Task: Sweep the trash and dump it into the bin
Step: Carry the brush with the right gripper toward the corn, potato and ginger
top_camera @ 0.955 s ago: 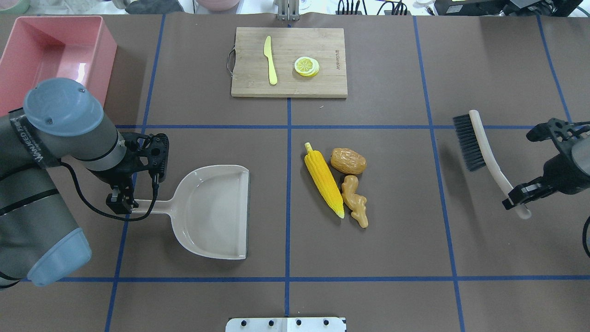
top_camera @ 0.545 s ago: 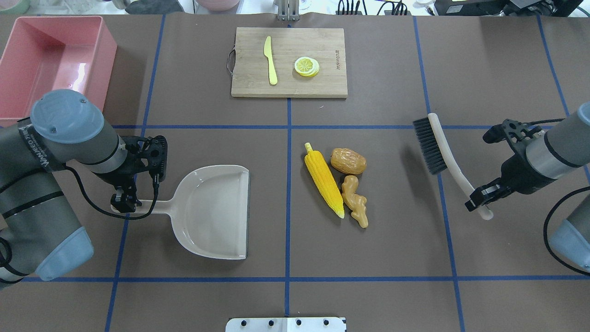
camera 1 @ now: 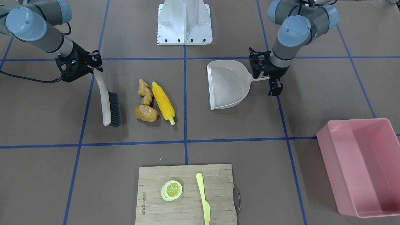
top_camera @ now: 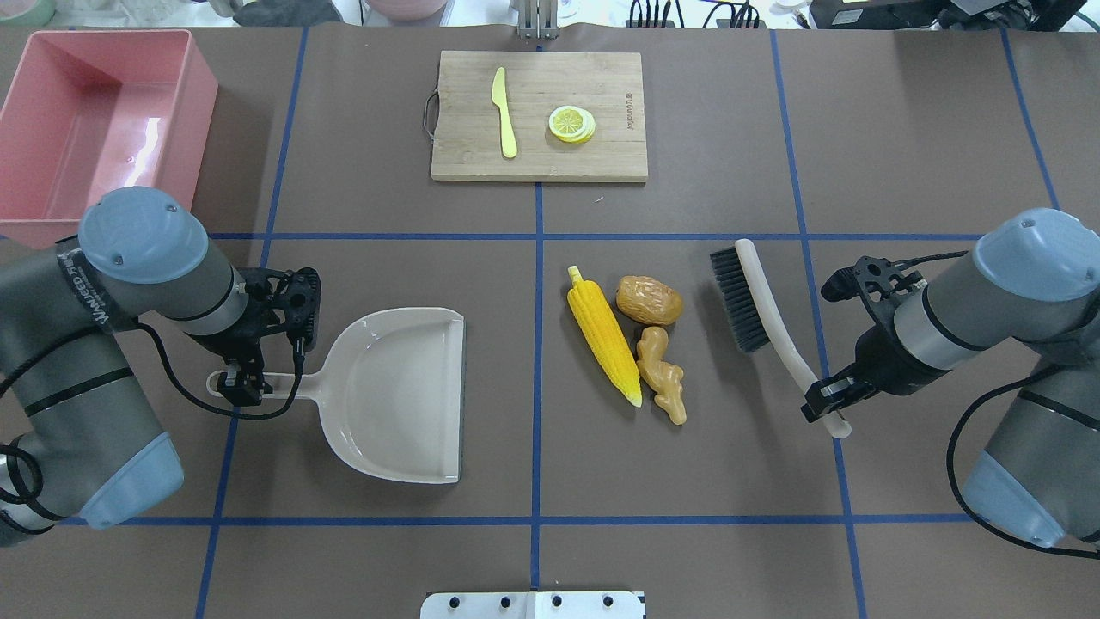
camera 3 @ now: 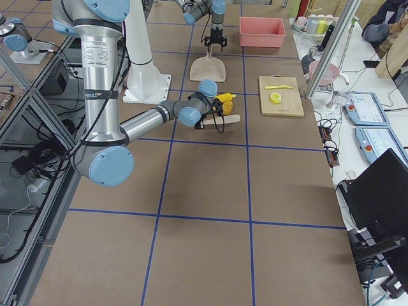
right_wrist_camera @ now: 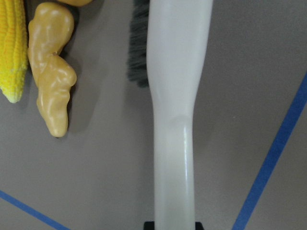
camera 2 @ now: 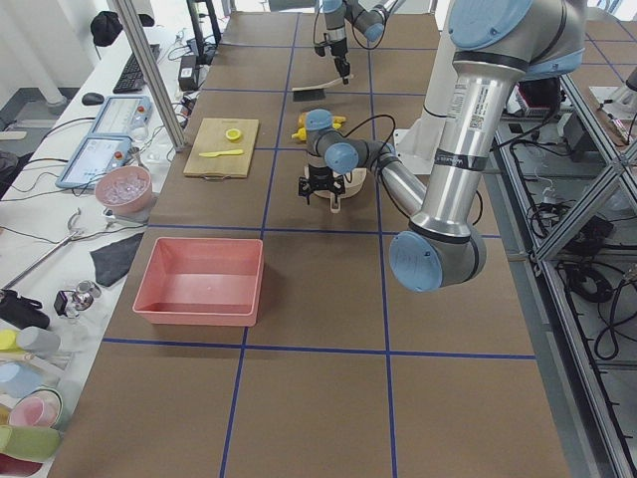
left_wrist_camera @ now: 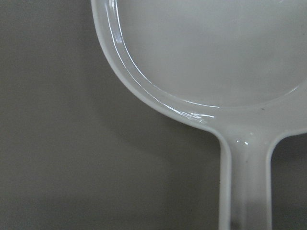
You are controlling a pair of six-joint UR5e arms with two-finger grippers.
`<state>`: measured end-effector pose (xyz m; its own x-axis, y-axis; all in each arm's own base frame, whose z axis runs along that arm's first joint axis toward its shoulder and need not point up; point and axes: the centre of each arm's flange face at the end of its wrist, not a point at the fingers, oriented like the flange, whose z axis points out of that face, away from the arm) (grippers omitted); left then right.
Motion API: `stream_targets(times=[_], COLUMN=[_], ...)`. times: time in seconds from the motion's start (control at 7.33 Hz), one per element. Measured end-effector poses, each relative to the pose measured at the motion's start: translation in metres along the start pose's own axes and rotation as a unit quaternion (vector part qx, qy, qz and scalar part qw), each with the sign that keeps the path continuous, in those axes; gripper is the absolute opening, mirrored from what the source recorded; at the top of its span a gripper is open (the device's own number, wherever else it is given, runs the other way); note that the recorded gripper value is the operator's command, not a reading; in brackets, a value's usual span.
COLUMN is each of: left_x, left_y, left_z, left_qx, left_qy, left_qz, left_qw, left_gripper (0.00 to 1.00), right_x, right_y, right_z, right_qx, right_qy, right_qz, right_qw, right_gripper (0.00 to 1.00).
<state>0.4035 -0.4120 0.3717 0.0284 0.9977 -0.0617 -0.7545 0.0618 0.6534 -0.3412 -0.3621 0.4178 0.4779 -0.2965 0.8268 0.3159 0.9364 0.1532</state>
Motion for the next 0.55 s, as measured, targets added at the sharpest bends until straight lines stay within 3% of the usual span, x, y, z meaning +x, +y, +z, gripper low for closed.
stream_targets(times=[0.55], left_x=[0.002], left_y=[0.009], left_z=[0.019], left_qx=[0.008], left_qy=[0.0], left_qz=[0.007], left_qw=[0.9999], left_gripper=[0.97], right_x=[-0.039], right_y=[-0.011], right_z=[0.012], right_qx=[0.0], right_qy=[-0.013], right_qz=[0.036], right_qw=[0.9993], right_gripper=[0.0])
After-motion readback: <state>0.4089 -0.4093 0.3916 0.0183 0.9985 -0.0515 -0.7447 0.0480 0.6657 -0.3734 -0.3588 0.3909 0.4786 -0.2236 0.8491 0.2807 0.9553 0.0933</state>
